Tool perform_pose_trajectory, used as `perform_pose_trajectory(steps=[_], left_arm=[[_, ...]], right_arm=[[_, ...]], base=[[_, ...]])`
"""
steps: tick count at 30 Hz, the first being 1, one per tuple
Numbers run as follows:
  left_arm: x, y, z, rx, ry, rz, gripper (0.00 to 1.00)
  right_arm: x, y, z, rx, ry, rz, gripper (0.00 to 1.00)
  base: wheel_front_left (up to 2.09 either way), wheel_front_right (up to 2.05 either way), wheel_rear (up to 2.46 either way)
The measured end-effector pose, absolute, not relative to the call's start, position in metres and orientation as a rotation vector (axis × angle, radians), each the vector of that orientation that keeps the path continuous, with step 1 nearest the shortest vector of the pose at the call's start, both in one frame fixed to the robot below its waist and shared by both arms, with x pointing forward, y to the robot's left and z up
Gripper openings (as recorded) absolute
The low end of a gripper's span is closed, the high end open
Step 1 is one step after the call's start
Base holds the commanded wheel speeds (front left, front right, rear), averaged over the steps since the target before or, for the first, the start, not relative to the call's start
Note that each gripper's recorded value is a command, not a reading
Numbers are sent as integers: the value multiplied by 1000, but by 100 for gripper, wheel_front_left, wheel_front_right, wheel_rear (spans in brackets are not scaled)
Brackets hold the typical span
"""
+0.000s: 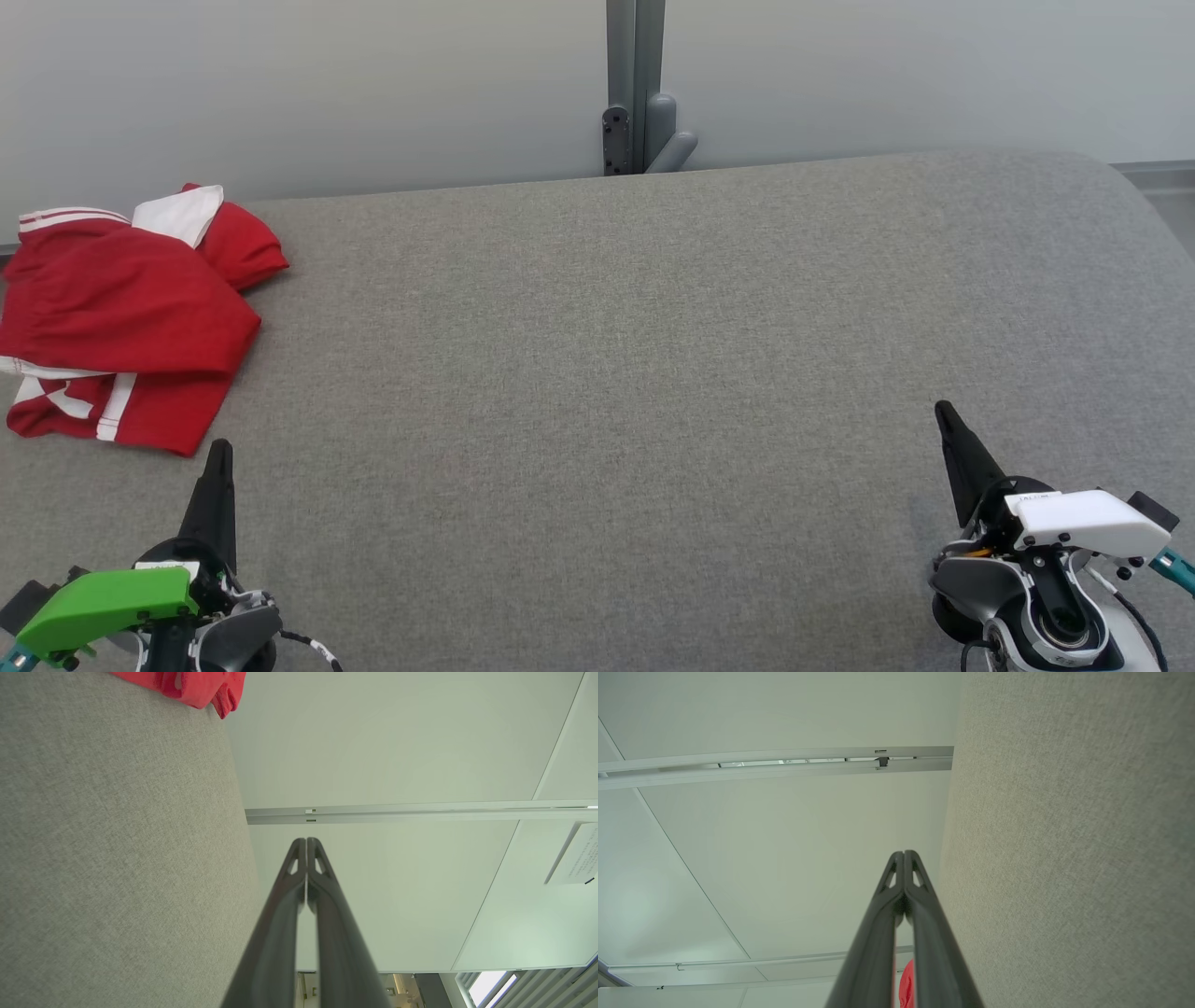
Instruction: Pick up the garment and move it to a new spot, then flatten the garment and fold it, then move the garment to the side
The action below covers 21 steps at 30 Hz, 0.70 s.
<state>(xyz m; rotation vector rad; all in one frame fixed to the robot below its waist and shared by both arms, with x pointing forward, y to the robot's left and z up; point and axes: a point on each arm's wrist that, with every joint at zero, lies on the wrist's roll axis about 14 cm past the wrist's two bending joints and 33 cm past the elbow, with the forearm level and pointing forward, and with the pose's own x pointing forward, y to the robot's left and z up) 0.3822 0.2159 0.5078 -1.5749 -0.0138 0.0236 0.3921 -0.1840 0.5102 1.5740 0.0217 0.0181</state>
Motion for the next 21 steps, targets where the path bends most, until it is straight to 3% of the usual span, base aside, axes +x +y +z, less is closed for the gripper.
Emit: perform_pose_trajectory(steps=[12,13,21], left_arm=[[382,216,508,-1575,-14,24,0],[382,216,506,-1576,-10,27,100],[366,211,472,-1594,70,108,100]], right_arm=[[392,-184,510,1574,22,18,0],[392,-184,509,1574,25,15,100],[375,-180,474,1588,104,-69,100]], base=[[0,0,0],[0,0,0],[0,0,0]])
